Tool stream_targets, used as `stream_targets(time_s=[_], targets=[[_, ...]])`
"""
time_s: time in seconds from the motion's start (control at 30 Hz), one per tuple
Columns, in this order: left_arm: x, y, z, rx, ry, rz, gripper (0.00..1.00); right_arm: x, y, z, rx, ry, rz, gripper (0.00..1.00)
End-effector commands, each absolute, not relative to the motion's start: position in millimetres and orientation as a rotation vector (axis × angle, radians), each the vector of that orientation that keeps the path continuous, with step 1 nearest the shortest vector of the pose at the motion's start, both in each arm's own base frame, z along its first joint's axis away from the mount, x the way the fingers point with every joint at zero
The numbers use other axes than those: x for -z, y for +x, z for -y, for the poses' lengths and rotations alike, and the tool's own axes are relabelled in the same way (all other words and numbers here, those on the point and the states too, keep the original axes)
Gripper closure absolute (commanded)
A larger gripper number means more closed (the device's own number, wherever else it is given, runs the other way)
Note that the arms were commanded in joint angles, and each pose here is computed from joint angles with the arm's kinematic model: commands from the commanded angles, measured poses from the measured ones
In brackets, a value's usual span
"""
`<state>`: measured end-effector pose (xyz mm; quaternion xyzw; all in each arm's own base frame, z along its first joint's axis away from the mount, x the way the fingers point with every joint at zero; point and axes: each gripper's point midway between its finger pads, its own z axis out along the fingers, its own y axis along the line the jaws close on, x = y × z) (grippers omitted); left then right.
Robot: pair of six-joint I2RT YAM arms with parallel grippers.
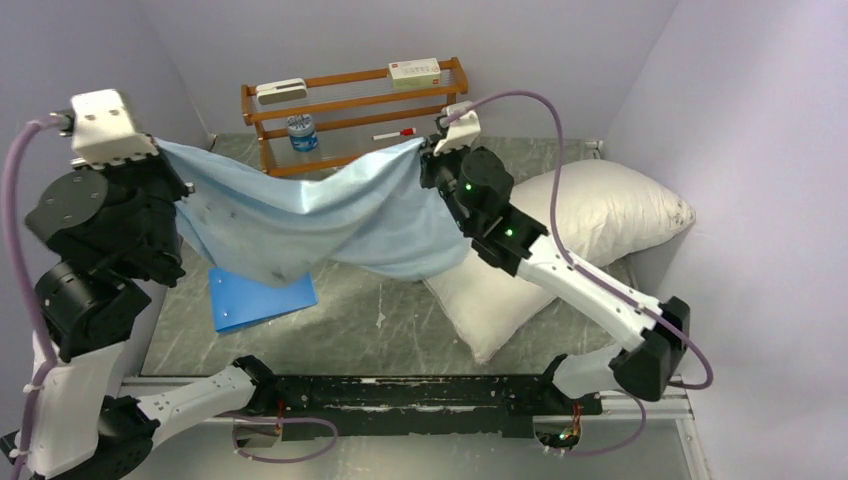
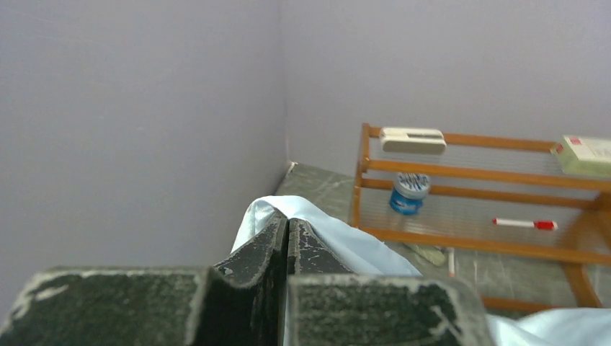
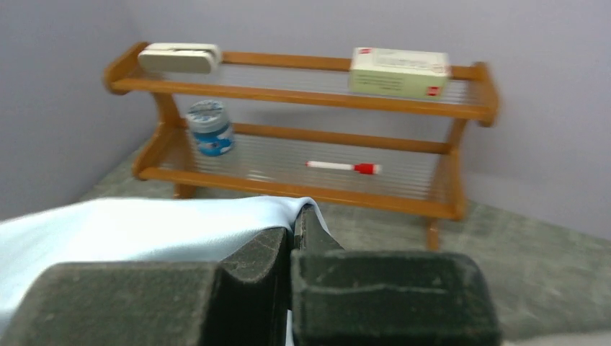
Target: Put the pillow into the pillowcase
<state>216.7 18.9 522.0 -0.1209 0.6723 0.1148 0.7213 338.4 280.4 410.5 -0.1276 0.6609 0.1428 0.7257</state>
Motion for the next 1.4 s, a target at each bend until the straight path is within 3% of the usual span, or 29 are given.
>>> stream_targets(time_s=[0.0,0.13,0.27,0.33,0.4,0.47,0.6,0.7,0.73,0.9,1.1,1.23,1.37], targets=[[-561.0,180.3,-64.6,-0.314,-0.435,-1.379,0.95,-449.1,340.9,-323.1,-0.655,-0.324,-1.318,1.0],[-572.8,170.7,-59.4,-0.147,-0.421,-1.347,0.95,-433.8,363.6,-336.6,-0.755,-0.304,-1.352,1.0],[-551.0,182.8,3.2,0.156,-0.205,-1.409,0.95,-366.6,378.7,-334.2,-0.719,-0.307,-1.519,1.0],[-522.0,188.0,56.4,0.356,-0.035,-1.474,0.95,-332.9,383.5,-325.7,-0.673,-0.311,-1.617,0.84],[-480.4,191.9,99.3,0.501,0.069,-1.591,0.95,-310.9,388.6,-308.5,-0.591,-0.27,-1.726,0.59],[-431.9,194.3,134.8,0.599,0.165,-1.727,0.95,-298.9,388.5,-285.9,-0.503,-0.183,-1.824,0.4],[-366.8,188.6,172.4,0.749,0.252,-1.867,0.95,-295.9,372.2,-242.2,-0.39,0.048,-1.942,0.2],[-353.7,186.3,187.2,0.839,0.273,-1.847,0.95,-294.9,356.8,-205.8,-0.324,0.306,-1.969,0.1],[-348.4,183.2,195.8,0.887,0.301,-1.845,0.95,-290.2,350.4,-190.3,-0.275,0.39,-1.978,0.02],[-321.3,174.4,223.5,1.005,0.441,-1.887,0.95,-295.1,338.4,-141.6,-0.185,0.615,-1.898,0.0],[-284.6,170.6,244.6,1.127,0.474,-1.921,0.88,-265.0,340.5,-92.1,-0.024,0.761,-1.912,0.0],[-273.3,164.8,257.9,1.198,0.556,-1.932,0.64,-240.0,345.0,-51.3,0.141,0.93,-1.946,0.0],[-270.7,179.1,243.0,1.021,0.556,-1.979,0.42,-221.2,343.9,-30.6,0.232,1.166,-1.95,0.0]])
